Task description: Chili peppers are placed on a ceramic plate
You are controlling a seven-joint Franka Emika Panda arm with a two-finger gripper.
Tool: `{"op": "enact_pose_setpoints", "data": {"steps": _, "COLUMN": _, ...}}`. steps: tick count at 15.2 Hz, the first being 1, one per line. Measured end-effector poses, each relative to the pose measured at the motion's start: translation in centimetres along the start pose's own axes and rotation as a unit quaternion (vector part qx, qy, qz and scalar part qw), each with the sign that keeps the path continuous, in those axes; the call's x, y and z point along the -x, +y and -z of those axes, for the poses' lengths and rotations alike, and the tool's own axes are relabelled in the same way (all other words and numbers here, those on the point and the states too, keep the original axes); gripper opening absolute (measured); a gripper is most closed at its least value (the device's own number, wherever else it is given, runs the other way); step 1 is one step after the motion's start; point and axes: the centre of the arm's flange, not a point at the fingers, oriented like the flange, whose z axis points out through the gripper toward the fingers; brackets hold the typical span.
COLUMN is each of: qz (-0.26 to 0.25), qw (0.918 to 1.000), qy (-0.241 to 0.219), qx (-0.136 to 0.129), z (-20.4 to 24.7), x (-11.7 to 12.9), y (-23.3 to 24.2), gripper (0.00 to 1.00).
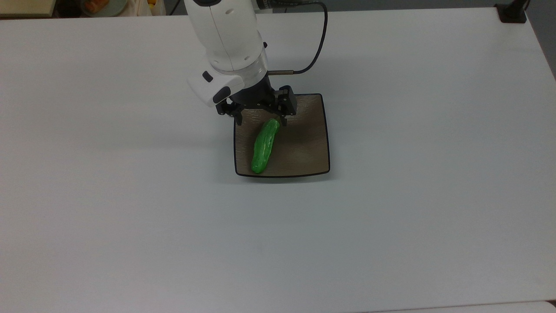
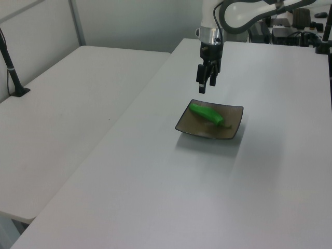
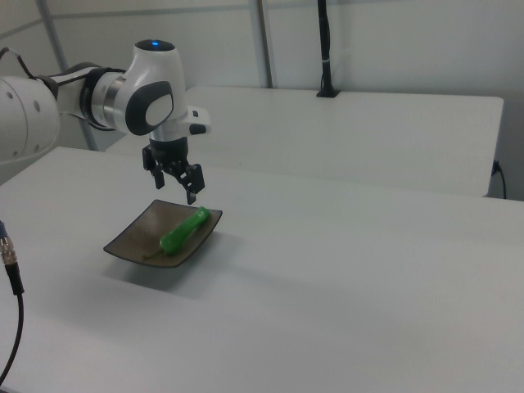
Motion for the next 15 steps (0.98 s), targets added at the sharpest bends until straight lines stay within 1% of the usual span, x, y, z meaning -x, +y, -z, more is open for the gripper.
{"op": "enact_pose_setpoints", "data": {"steps": 5, "qz": 0.000, "qw": 0.9999, "qy": 0.010, "qx": 0.002, "z": 1.8, "x": 0.4, "y": -0.3, "gripper": 1.00}}
{"op": "enact_pose_setpoints", "data": {"steps": 7, "qz": 0.011, "qw": 0.9995, "qy": 0.001, "qx": 0.028, "z": 3.2, "x": 1.6, "y": -0.2, "gripper": 1.00}}
{"op": "enact_pose_setpoints", "data": {"steps": 8, "qz": 0.020, "qw": 0.9983, "qy": -0.006, "qx": 0.055, "z": 3.7, "x": 2.4, "y": 0.1, "gripper": 1.00}}
{"op": "enact_pose_setpoints", "data": {"steps": 10, "qz": 0.044, "qw": 0.9955, "qy": -0.016, "qx": 0.083, "z": 4.1, "x": 3.7, "y": 0.4, "gripper": 1.00}}
{"op": "enact_pose_setpoints", "data": {"steps": 13, "qz": 0.083, "qw": 0.9921, "qy": -0.023, "qx": 0.091, "z": 5.0, "x": 5.0, "y": 0.7, "gripper": 1.00}}
{"op": "enact_pose_setpoints", "data": {"steps": 15, "qz": 0.094, "qw": 0.9908, "qy": -0.023, "qx": 0.094, "z": 6.3, "x": 6.0, "y": 1.4, "gripper": 1.00}}
